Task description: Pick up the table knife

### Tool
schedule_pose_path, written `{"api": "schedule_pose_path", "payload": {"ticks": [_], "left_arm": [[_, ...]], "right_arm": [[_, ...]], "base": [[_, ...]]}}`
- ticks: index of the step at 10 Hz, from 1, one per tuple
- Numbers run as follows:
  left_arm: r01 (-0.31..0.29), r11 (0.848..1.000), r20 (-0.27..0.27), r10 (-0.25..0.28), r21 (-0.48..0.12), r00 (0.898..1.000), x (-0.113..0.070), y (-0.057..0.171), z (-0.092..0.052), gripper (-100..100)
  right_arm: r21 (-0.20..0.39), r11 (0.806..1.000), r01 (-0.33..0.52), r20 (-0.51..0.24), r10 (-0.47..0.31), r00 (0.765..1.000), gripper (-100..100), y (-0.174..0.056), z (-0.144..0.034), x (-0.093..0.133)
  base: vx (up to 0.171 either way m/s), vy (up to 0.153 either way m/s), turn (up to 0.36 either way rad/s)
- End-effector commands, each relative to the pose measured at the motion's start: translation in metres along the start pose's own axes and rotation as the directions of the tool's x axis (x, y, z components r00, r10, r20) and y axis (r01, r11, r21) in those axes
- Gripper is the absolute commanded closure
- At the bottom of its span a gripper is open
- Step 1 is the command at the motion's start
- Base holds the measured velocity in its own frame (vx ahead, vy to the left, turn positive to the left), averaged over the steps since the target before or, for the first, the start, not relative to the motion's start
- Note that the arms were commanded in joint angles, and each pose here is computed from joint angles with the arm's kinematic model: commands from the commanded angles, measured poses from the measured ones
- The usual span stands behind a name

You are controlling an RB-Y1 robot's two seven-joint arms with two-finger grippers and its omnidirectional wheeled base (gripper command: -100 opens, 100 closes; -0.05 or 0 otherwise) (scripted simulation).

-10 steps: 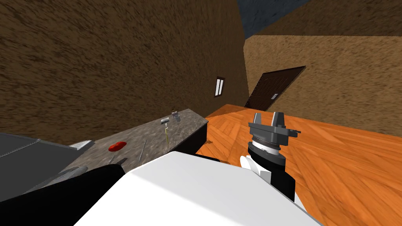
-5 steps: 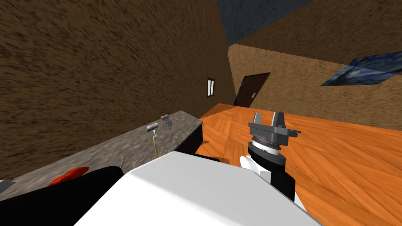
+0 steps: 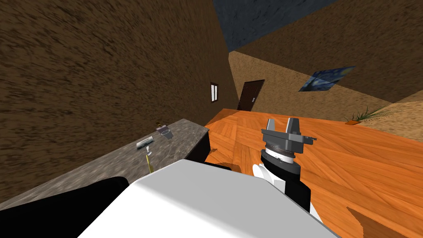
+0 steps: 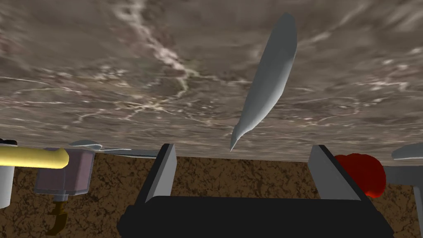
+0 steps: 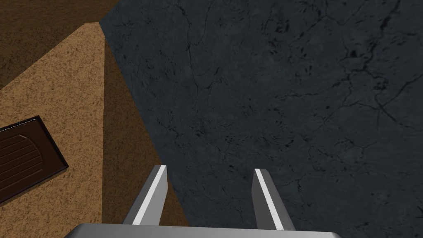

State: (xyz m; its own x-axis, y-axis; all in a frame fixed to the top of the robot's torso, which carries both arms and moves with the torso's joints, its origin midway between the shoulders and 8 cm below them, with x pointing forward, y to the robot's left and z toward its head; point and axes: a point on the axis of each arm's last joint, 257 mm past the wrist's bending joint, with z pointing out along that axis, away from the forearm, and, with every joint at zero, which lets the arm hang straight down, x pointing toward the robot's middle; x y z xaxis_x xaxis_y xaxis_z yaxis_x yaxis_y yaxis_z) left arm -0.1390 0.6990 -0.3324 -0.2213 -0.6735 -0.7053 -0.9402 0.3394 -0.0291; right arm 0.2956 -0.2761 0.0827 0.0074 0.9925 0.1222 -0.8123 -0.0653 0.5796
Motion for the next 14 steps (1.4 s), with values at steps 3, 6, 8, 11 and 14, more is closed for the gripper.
{"api": "schedule_pose_path", "payload": {"ticks": [3, 6, 8, 11, 14], "left_arm": [[0.001, 1.0, -0.002, -0.001, -0.005, 1.0, 0.006, 0.001, 0.006, -100], [0.002, 1.0, -0.002, -0.002, -0.006, 1.0, 0.007, 0.002, 0.007, 100], [-0.001, 1.0, -0.002, 0.001, -0.009, 1.0, 0.007, 0.003, 0.007, 100], [-0.003, 1.0, -0.001, 0.003, -0.013, 1.0, 0.007, 0.005, 0.007, 0], [-0.003, 1.0, -0.002, 0.003, -0.001, 1.0, 0.0, 0.001, 0.0, 100]], "right_arm": [[0.0, 1.0, 0.0, 0.0, 0.0, 1.0, 0, 0.0, 0.0, 0.0], [0.0, 1.0, 0.0, 0.0, 0.0, 1.0, 0, 0.0, 0.0, 0.0], [0.0, 1.0, 0.0, 0.0, 0.0, 1.0, 0, 0.0, 0.0, 0.0], [0.0, 1.0, 0.0, 0.0, 0.0, 1.0, 0, 0.0, 0.0, 0.0], [0.0, 1.0, 0.0, 0.0, 0.0, 1.0, 0, 0.0, 0.0, 0.0]], "base": [[0.004, 0.015, -0.036], [0.002, 0.025, -0.024], [0.0, 0.0, 0.0], [0.0, 0.0, 0.0], [-0.001, -0.015, 0.032]]}}
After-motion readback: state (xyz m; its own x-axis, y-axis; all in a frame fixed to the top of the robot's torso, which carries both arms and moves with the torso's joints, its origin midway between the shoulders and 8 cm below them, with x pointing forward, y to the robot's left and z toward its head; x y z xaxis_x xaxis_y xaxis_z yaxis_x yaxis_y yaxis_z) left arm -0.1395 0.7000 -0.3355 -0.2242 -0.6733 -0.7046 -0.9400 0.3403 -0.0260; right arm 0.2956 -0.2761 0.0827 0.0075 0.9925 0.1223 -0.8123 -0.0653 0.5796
